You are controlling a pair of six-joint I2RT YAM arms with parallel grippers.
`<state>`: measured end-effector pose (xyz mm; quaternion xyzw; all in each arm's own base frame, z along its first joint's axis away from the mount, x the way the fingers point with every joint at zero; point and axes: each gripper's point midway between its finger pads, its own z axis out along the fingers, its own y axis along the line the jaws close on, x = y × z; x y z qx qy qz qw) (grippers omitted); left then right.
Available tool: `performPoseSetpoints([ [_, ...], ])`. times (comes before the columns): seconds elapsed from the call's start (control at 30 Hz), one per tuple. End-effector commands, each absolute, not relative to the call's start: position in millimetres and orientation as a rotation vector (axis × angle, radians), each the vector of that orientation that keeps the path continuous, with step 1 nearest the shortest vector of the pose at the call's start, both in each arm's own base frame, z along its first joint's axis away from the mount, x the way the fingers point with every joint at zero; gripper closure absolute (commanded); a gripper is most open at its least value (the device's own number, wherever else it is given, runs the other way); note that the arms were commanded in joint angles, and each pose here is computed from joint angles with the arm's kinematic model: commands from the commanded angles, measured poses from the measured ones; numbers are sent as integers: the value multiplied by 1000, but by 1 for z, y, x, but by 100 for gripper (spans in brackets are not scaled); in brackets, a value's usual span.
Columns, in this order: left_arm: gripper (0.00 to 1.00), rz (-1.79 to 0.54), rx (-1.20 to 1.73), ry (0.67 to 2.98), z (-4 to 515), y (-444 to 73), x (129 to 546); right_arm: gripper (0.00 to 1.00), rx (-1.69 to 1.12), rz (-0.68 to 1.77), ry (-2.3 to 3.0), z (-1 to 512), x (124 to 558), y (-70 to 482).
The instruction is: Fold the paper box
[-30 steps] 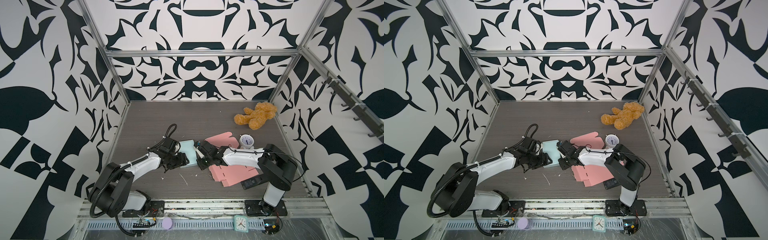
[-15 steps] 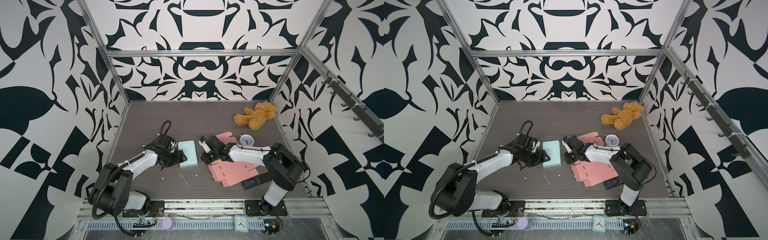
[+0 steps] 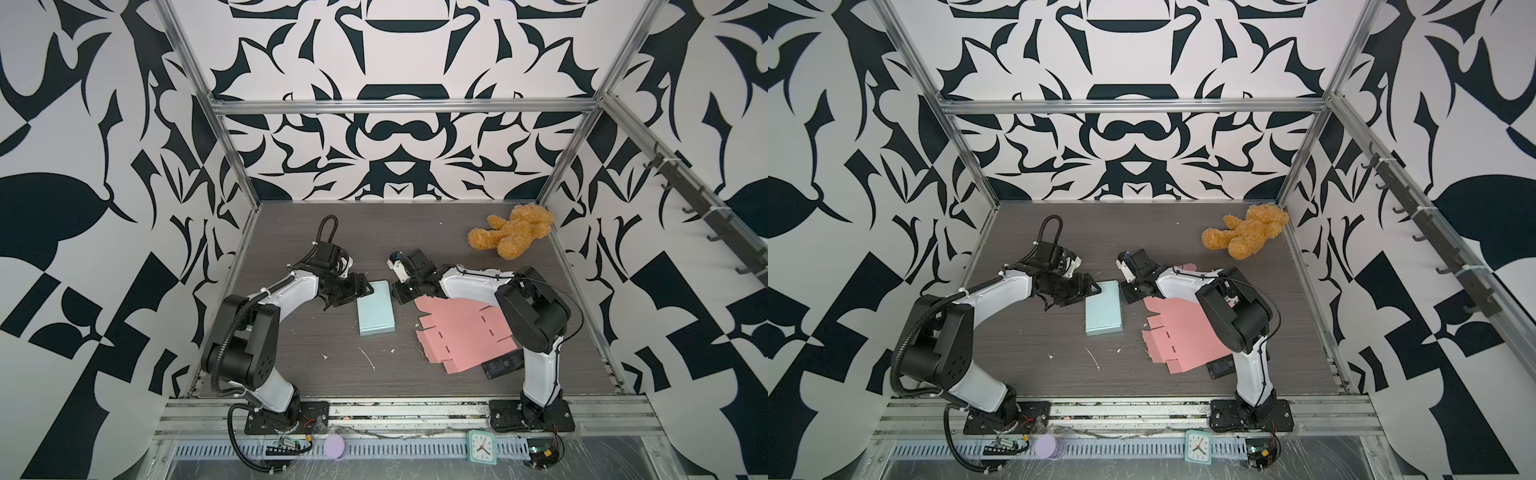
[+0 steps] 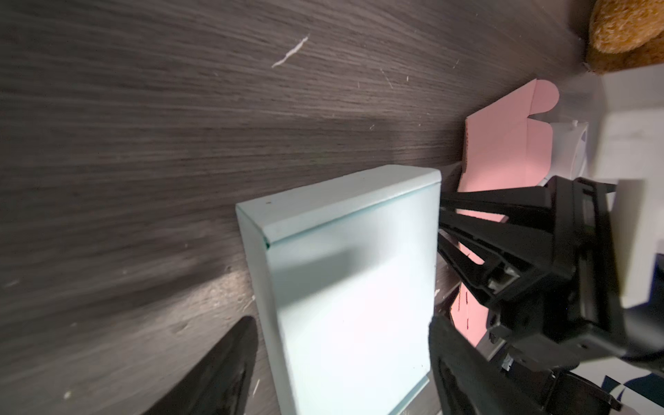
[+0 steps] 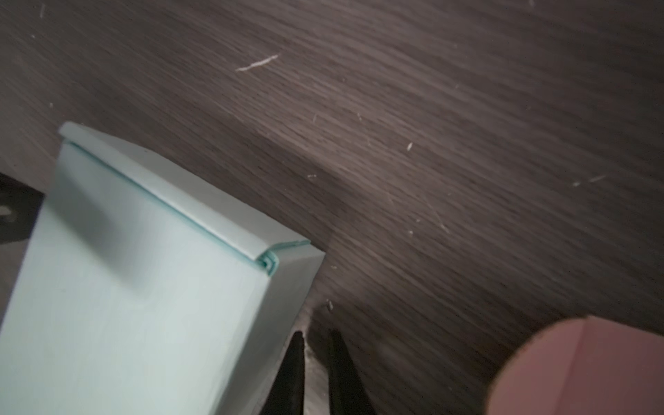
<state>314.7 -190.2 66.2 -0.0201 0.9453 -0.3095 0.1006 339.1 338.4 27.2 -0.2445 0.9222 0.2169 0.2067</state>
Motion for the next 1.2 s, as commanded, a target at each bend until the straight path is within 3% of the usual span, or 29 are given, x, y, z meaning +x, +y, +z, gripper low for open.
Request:
performPoseSetpoints([
  [0.0, 23, -947, -43, 2799, 66, -195, 323, 84, -708, 624, 2533, 40, 346, 346],
  [0.8, 24, -1049, -19, 2768, 62, -218, 349, 84, -720, 711, 2529, 48, 322, 360],
  [1.17, 18, -891, -89, 2782, 66, -179, 360, 70, -676, 658, 2551, 56, 300, 326],
])
